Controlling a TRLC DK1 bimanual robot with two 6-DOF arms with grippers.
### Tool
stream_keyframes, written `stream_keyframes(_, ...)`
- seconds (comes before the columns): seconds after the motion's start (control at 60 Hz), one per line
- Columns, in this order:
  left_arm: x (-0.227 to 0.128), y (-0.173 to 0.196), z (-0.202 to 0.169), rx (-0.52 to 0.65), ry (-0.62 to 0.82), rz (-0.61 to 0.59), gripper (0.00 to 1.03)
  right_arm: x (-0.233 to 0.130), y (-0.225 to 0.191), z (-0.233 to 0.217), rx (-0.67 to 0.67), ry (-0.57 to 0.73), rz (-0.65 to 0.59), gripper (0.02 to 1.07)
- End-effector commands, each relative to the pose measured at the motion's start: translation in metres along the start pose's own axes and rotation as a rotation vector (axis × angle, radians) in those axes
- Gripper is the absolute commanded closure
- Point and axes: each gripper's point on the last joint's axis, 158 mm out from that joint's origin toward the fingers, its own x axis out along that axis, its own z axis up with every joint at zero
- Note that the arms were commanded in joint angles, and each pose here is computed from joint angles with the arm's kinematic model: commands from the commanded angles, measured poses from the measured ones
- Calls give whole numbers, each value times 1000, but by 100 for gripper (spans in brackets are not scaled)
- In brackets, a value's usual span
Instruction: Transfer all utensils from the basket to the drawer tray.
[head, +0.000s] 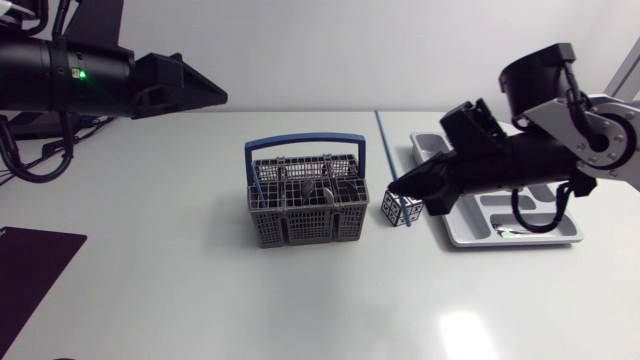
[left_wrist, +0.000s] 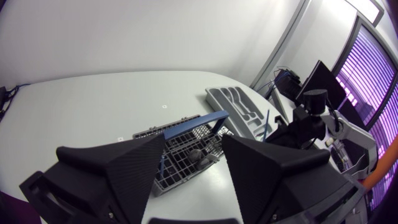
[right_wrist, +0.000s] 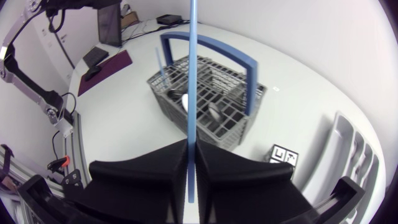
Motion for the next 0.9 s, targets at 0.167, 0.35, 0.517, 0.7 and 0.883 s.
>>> stream_keyframes(0.167,23,36,-62,86,167,171,38,-37,-117,-45,230,35,-251,101)
stream_keyframes(0.35,35,38,-87,108,234,225,38,-37,-178,-87,387,115,-342,101)
stream_keyframes(0.517,44,35,-96,88,264,232,38,-26,-207,-111,468,182,-390,100)
stream_keyframes(0.7,52,36,-108,81,295,245,38,-5,-220,-121,514,239,-407,98)
stream_keyframes(0.883,61,35,-121,73,319,252,38,13,-222,-125,524,273,-400,79)
